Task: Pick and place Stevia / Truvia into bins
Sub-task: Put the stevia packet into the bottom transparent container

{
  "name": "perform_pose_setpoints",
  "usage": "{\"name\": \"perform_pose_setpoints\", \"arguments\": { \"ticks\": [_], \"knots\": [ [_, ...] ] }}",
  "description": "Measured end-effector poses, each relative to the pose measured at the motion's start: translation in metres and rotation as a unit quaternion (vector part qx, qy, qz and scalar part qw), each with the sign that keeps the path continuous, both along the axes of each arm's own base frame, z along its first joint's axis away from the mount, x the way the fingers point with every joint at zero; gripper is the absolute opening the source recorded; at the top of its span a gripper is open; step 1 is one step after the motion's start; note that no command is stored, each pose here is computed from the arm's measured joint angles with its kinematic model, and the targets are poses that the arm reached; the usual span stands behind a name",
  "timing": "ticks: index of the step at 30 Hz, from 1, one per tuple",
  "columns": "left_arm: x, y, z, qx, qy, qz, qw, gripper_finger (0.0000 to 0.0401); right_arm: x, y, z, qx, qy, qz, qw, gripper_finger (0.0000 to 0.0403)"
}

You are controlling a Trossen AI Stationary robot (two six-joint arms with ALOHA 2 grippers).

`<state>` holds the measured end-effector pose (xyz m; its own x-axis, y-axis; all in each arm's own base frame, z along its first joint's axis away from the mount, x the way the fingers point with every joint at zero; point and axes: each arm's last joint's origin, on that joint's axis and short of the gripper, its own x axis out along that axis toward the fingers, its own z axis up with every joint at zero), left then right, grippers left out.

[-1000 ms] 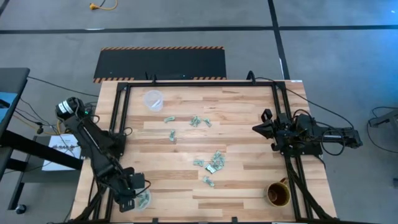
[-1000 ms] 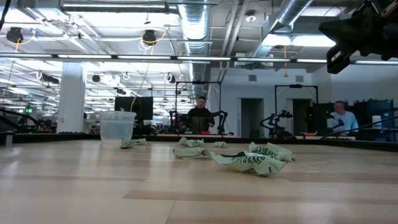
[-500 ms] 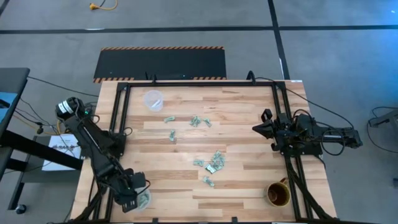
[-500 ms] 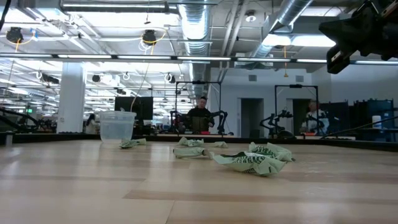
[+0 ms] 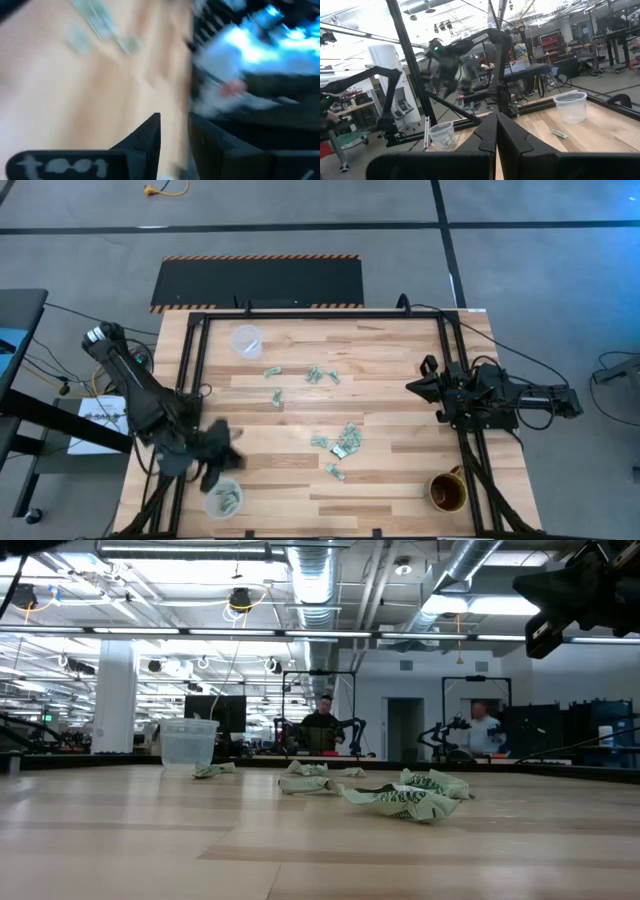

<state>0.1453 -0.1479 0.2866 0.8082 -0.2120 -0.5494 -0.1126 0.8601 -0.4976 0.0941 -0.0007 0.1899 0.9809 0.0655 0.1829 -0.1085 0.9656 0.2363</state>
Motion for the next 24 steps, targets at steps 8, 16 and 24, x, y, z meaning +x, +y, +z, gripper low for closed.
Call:
{"name": "perform_pose_setpoints", "arguments": {
  "ticks": [8, 16, 24],
  "knots": [
    [0.008, 0.077, 0.013, 0.170, -0.036, 0.207, 0.963, 0.0084, 0.000, 0.000, 0.000, 0.000, 0.000, 0.000, 1.000, 0.0000],
    [0.042, 0.122, 0.000, 0.245, 0.044, 0.237, 0.939, 0.0084, 0.000, 0.000, 0.000, 0.000, 0.000, 0.000, 1.000, 0.0000],
    [0.076, 0.153, -0.033, 0.227, 0.140, 0.279, 0.922, 0.0084, 0.000, 0.000, 0.000, 0.000, 0.000, 0.000, 1.000, 0.0000]
  ]
}}
